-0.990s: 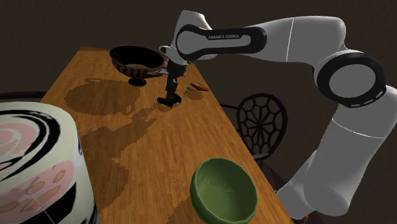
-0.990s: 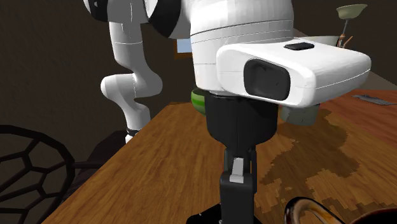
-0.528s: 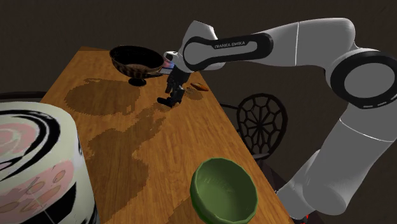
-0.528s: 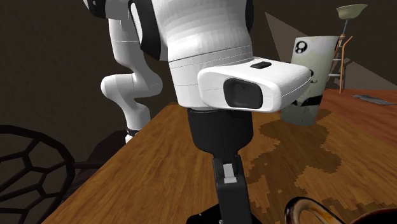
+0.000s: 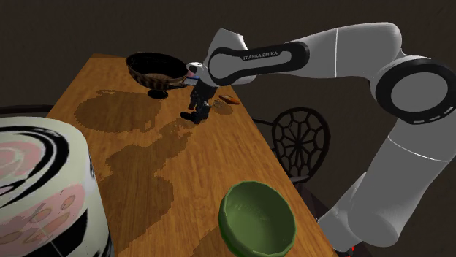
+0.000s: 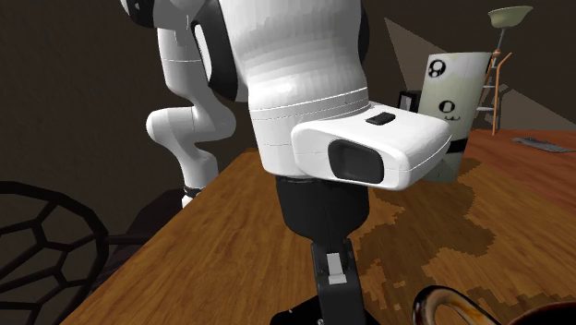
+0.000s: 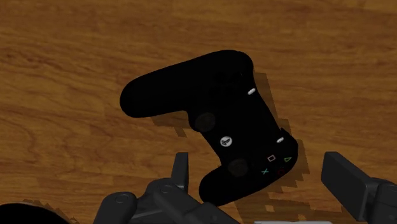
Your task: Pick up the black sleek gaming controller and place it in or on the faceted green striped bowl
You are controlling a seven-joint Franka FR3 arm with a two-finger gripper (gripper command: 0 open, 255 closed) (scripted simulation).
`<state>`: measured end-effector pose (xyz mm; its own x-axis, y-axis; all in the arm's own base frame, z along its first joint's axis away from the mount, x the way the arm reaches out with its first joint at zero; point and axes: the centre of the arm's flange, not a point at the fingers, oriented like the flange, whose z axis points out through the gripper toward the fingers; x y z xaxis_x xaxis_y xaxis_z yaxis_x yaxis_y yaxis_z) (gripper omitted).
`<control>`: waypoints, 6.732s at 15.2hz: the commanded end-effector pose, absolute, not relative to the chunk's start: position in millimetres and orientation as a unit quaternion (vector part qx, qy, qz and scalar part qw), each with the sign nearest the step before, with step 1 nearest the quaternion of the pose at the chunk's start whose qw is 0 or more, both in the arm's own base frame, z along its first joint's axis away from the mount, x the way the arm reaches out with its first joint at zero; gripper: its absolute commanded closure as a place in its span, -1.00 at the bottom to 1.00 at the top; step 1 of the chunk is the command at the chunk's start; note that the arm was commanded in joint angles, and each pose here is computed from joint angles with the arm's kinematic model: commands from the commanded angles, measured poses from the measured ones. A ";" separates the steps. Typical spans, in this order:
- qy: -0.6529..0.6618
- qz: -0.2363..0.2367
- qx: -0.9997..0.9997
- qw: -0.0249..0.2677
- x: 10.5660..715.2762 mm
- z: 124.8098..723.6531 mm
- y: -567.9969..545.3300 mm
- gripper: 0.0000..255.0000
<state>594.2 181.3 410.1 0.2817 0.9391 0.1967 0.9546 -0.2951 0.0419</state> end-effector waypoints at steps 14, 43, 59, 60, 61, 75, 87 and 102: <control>-0.592 -0.092 -0.799 0.042 594.2 425.9 181.3 1.00; -0.592 -0.092 -0.799 0.042 594.2 578.9 181.3 1.00; -0.592 -0.092 -0.799 0.042 404.3 587.8 237.0 1.00; -0.592 -0.092 -0.799 0.042 391.7 588.2 240.7 1.00; -0.592 -0.092 -0.799 0.042 379.0 588.6 244.4 1.00; -0.592 -0.092 -0.799 0.042 201.8 594.0 296.4 1.00; -0.592 -0.092 -0.799 0.042 133.7 559.1 316.3 1.00; -0.592 -0.092 -0.799 0.042 133.7 512.0 316.3 1.00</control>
